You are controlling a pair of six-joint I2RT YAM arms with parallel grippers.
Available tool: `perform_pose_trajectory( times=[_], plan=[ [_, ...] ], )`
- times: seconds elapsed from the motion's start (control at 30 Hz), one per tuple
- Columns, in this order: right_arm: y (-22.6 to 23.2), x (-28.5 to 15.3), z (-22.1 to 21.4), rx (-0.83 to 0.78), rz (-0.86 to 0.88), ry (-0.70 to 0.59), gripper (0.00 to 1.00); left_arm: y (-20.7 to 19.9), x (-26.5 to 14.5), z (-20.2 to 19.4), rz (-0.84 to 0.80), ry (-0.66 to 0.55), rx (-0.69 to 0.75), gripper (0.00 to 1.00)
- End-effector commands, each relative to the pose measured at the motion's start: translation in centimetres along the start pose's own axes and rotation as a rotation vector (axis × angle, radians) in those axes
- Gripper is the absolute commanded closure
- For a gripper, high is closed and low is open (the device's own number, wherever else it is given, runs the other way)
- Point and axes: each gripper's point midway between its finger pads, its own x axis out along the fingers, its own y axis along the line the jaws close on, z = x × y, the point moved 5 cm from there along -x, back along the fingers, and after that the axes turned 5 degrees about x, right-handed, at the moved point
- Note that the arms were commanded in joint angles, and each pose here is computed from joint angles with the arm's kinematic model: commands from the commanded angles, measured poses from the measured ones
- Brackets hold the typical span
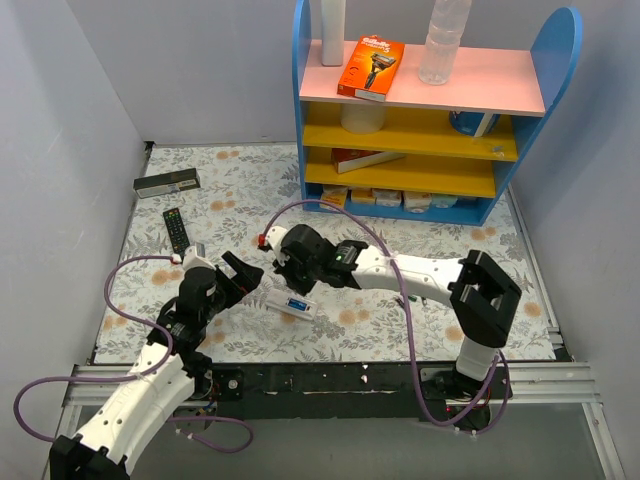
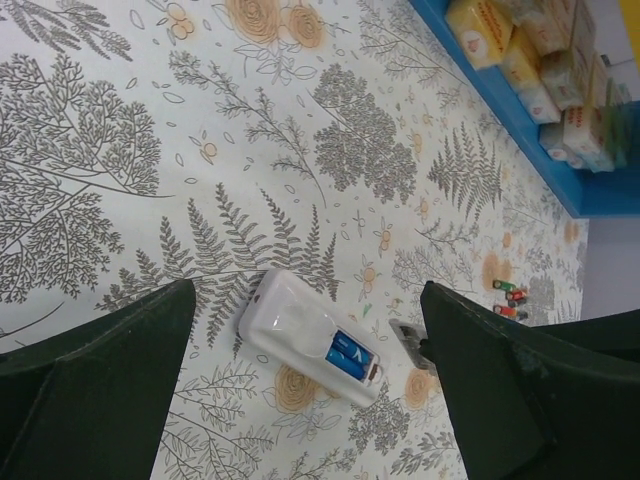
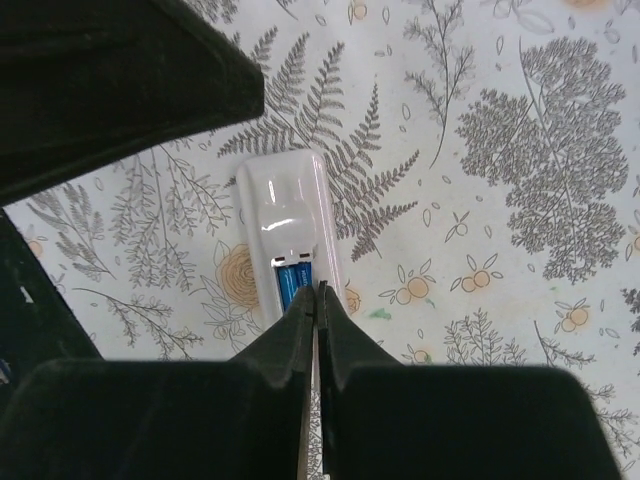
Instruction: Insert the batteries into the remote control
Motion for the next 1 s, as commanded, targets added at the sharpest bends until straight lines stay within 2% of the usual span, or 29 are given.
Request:
perform_pose_trajectory(
  times=[0.0, 0.13, 0.33, 0.37, 0.5, 0.53, 0.77, 0.87, 0.97],
  plan=[
    [-0.3, -1.8, 1.9, -0.004, 0.072, -0.112, 0.96, -1.3, -0.5, 0.5, -0.105, -0.036, 0.043, 0.03],
    [-1.0, -1.9, 1.0, 0.028, 0.093, -0.090, 0.99, -2.0, -0.8, 0.4, -0.185, -0.034, 0.070, 0.05],
    [-1.4, -4.7, 1.1, 0.065, 0.246, -0.167, 0.99, -5.1, -2.0, 0.0, -0.453, -0.012, 0.183, 0.09],
    [-0.9, -5.9, 1.5, 0.057, 0.318, -0.194, 0.99, -5.6, -2.2, 0.1, -0.501, -0.020, 0.200, 0.10],
    [-2.0, -8.6, 1.4, 0.038, 0.396, -0.250, 0.99, -7.9, -3.5, -0.1, -0.713, -0.017, 0.311, 0.10],
    [-2.1, -9.1, 1.5, 0.025, 0.414, -0.261, 0.99, -8.4, -4.2, -0.7, -0.792, 0.022, 0.358, 0.11],
    [-1.0, -12.1, 1.5, -0.053, 0.595, -0.277, 0.99, -11.0, -5.1, -0.9, -1.008, 0.124, 0.518, 0.11],
    [-0.6, -12.5, 1.6, -0.067, 0.634, -0.280, 0.99, -12.1, -5.5, -0.4, -1.066, 0.142, 0.550, 0.15],
    [-0.4, -12.8, 1.9, -0.082, 0.649, -0.290, 0.99, -12.8, -5.6, -0.4, -1.123, 0.213, 0.569, 0.20]
  ],
)
